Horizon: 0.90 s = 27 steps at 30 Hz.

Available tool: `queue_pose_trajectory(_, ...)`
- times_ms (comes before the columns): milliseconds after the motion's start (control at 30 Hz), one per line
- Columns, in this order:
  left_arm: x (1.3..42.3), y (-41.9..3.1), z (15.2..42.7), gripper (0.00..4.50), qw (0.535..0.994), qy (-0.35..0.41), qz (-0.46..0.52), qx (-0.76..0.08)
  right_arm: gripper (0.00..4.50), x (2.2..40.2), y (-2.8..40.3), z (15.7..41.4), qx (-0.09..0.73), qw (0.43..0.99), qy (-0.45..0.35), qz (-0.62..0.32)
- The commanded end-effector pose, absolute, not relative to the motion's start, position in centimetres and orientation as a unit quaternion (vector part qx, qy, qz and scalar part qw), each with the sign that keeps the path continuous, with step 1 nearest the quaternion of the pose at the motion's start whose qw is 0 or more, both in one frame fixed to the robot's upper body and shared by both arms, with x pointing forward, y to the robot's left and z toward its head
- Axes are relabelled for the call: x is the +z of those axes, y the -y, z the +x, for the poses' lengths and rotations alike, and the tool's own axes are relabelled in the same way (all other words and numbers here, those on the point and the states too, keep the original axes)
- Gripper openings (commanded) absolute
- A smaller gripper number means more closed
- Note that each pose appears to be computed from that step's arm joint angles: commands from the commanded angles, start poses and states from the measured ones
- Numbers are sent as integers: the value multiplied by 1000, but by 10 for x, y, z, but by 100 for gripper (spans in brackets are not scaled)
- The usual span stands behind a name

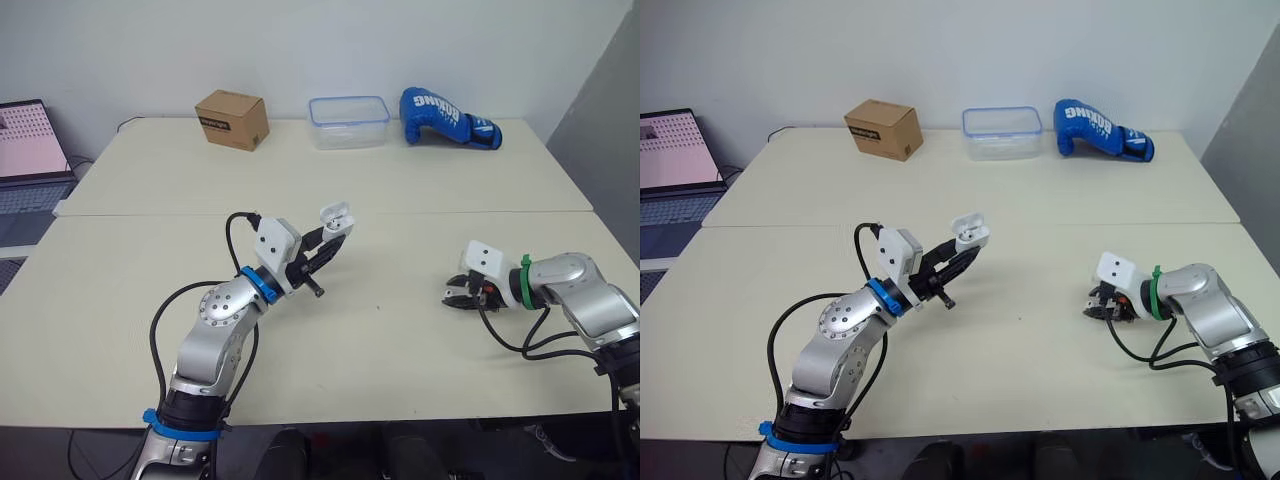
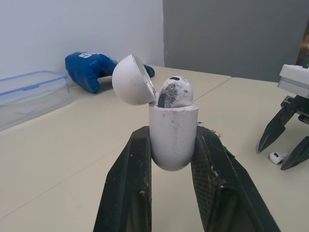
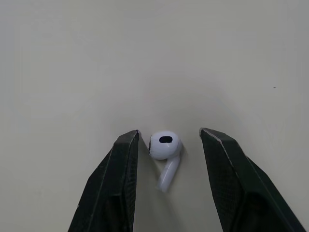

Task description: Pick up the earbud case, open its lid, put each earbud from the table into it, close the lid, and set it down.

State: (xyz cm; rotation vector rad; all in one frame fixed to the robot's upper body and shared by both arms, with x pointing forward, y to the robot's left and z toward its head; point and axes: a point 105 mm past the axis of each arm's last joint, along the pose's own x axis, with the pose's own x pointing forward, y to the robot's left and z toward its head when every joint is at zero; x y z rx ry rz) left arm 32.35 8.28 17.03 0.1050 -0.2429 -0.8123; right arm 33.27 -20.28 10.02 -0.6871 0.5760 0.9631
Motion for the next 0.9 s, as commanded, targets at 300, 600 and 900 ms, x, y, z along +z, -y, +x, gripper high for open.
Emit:
queue_pose_trajectory(300, 184, -81, 321, 74, 907, 143, 48, -394, 38, 102, 233, 334, 406, 790, -310, -339)
queue_pose_trajectory(600, 179, -80, 319, 74, 913, 143, 36, -381, 38, 96, 322, 280, 434, 625, -436, -480)
queue_pose_trajectory(900, 179, -78, 317, 74, 920, 144, 23, -364, 217, 80, 361, 267, 412, 601, -485, -483)
